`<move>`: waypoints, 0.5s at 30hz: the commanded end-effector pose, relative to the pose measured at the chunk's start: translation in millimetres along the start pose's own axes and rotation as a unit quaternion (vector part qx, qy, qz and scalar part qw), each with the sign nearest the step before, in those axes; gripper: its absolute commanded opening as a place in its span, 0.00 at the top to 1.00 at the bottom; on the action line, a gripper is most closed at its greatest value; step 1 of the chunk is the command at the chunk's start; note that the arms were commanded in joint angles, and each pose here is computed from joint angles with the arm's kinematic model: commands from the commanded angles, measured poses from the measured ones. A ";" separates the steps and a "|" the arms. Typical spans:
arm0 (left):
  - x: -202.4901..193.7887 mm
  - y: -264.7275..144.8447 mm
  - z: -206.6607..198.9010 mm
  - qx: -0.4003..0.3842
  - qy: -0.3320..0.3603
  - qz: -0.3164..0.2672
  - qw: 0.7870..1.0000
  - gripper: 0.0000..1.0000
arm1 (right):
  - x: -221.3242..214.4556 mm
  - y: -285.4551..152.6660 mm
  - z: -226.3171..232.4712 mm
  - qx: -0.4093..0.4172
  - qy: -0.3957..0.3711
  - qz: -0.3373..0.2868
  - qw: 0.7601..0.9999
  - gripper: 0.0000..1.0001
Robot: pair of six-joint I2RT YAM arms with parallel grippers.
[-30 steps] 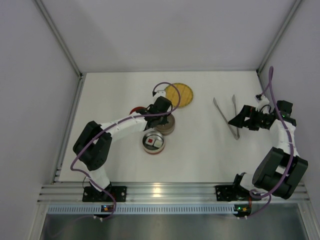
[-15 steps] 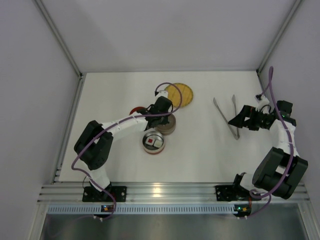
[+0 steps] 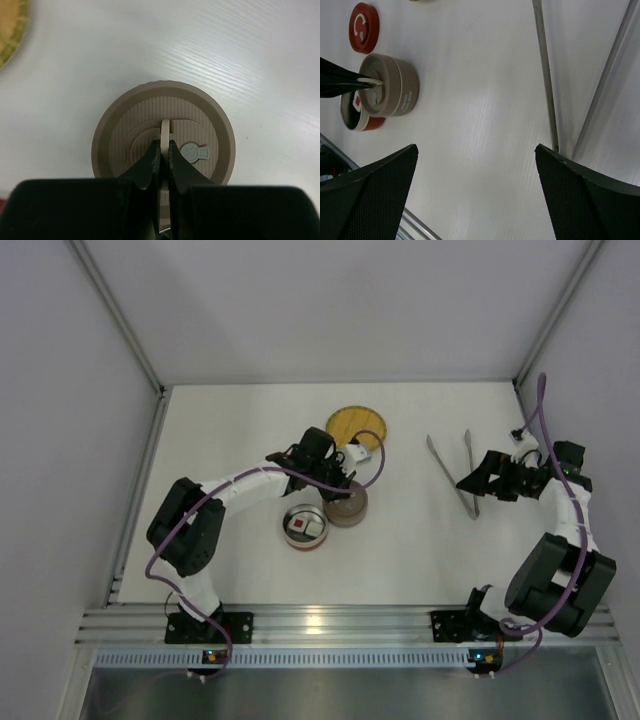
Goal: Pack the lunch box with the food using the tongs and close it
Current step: Close the box lid on the packing box.
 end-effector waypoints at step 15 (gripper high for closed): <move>-35.2 -5.3 -63.7 -0.362 0.269 0.147 0.880 1.00 | 8.7 -3.9 -3.5 -0.004 -0.030 -0.021 0.999 0.01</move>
Point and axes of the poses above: each gripper's point midway between its finger pads, its own y axis out along the fingers, its own z axis along the line the jaws close on, x = y × z, the point moved 9 cm from there along -y, back along the fingers, and after that the axes turned 4 degrees about -y, right-handed, at the moved point
